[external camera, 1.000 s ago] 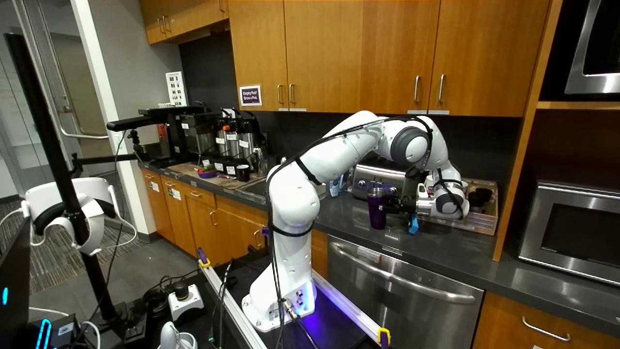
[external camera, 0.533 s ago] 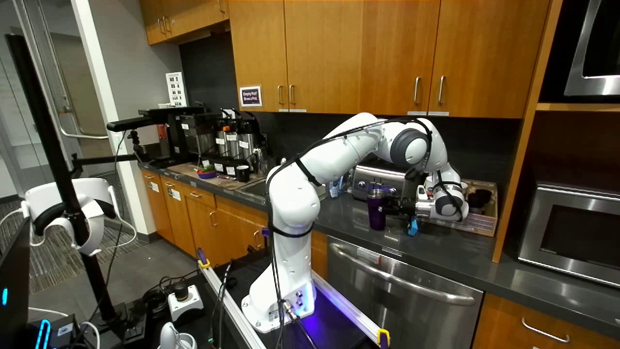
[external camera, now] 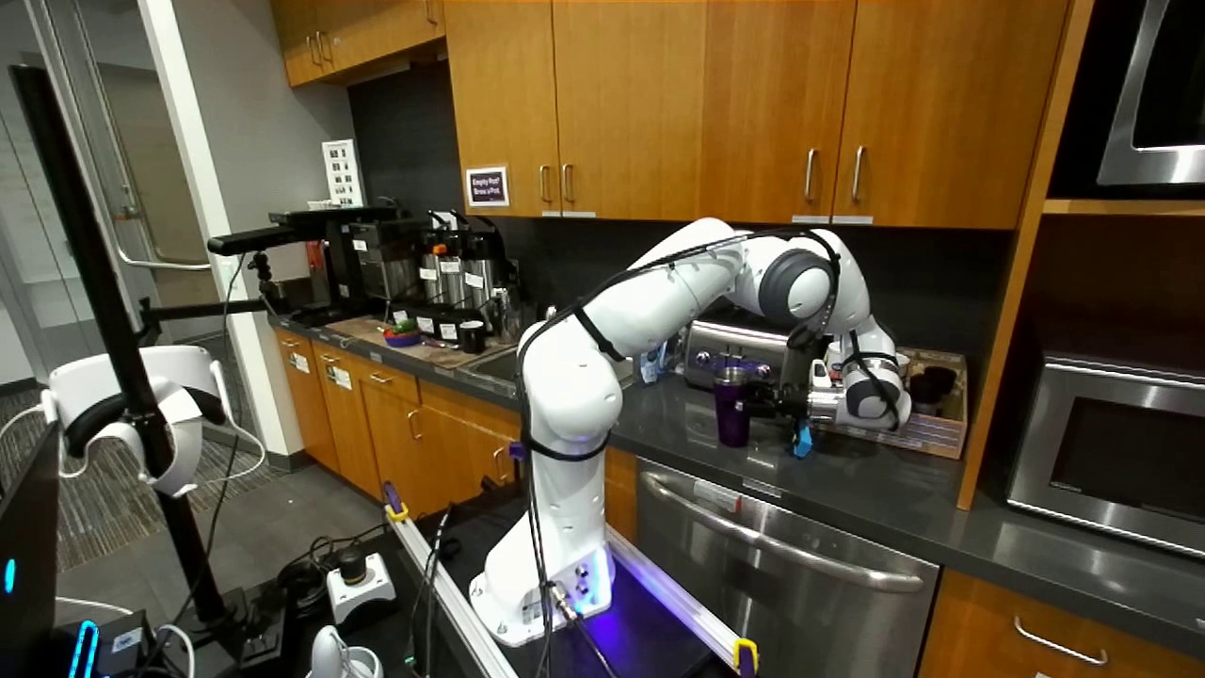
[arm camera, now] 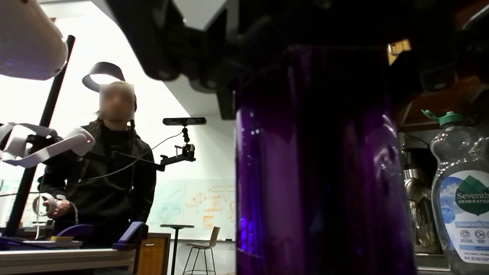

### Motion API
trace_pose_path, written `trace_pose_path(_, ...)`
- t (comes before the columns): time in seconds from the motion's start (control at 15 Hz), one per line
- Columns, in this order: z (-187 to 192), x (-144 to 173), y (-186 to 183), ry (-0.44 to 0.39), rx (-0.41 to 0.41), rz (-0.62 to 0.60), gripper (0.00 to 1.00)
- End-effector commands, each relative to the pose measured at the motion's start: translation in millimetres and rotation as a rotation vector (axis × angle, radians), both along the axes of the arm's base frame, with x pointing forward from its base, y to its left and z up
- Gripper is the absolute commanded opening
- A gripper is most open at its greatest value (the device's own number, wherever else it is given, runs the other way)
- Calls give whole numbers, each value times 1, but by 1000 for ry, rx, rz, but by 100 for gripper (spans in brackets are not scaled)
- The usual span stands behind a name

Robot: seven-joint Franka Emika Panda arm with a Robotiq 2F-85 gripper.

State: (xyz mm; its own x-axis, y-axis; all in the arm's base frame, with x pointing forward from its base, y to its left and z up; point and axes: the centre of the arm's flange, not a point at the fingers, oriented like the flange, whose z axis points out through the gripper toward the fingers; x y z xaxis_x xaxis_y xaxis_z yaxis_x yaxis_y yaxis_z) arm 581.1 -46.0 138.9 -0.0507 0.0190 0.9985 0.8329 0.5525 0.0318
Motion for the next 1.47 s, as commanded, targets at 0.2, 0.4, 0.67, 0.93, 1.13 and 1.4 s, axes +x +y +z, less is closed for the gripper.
trace_pose_path(0.2,0,0,0,0,0,0,97)
trace_pose_path(0.4,-2,-1,1,4,6,0,72)
trace_pose_path(0.67,-3,-2,0,1,-3,-1,99)
trace_pose_path(0.93,-3,-1,1,5,2,0,100)
trace_pose_path(1.13,-3,-1,1,6,3,0,100)
trace_pose_path(1.4,-4,-1,1,6,3,0,100)
